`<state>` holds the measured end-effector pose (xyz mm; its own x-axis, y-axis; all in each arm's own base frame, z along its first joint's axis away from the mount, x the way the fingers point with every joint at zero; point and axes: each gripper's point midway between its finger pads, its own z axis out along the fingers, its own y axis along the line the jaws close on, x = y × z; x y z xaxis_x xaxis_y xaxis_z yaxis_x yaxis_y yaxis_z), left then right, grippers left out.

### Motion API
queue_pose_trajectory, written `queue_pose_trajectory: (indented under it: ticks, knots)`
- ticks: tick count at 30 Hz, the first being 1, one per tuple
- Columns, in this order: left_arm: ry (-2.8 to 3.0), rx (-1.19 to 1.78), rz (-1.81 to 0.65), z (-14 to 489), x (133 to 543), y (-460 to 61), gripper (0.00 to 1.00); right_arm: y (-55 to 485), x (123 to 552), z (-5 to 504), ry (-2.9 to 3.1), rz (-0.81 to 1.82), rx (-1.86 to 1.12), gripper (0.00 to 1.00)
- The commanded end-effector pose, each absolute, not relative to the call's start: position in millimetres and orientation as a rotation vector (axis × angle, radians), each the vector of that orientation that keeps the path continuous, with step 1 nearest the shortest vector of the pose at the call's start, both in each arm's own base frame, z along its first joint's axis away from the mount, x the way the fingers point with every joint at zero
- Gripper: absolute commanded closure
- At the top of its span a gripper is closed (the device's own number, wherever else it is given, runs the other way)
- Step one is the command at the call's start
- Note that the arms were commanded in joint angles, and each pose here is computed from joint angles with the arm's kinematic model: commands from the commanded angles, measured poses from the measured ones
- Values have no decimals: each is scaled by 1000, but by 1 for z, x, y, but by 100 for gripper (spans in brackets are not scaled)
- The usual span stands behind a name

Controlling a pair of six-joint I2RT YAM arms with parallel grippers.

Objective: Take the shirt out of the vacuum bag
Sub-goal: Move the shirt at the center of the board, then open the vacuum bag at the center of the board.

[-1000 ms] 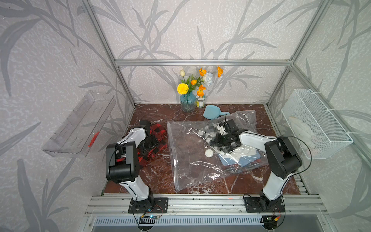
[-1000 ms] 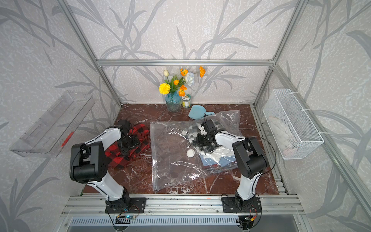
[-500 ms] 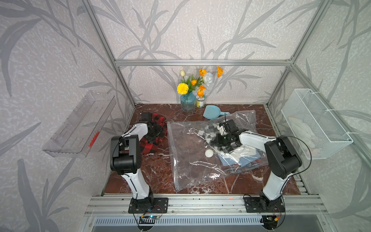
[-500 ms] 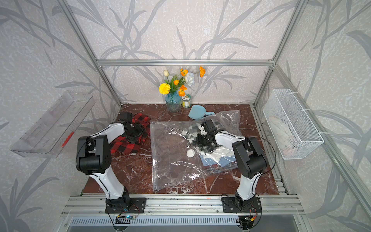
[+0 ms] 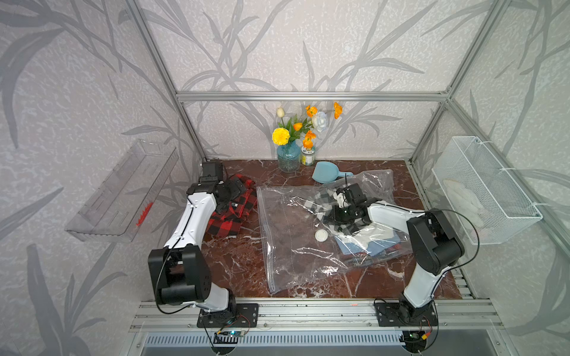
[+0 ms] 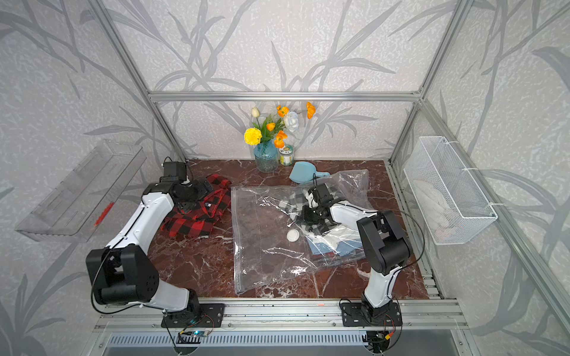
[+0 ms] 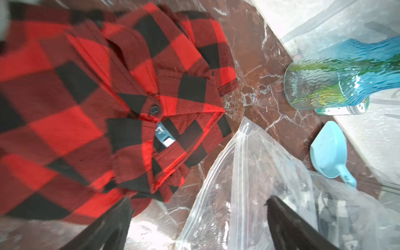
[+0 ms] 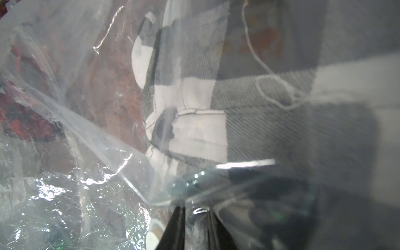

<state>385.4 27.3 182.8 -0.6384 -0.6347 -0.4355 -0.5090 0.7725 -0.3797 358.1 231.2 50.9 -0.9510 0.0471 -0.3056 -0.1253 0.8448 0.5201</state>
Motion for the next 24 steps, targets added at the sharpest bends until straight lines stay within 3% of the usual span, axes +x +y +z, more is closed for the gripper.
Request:
queue_pose_trajectory:
  ticks: [1,5,13,17,21,24]
  knots:
    - [2519,-792,-204,171,347,26,5,218,343,56,2758,739,-59,76]
    - [2591,-756,-341,154,309,-11,7,218,342,90,2691,756,-110,72]
    - [2658,-831,-468,104,244,-48,38,192,323,157,2577,679,-142,62]
    - [2700,-839,-454,82,232,-55,54,161,321,178,2530,588,-67,57]
    - [2712,-828,-505,62,235,-70,63,135,319,178,2536,550,13,55]
    - [2677,-802,-654,56,249,-95,64,126,314,169,2559,553,51,55]
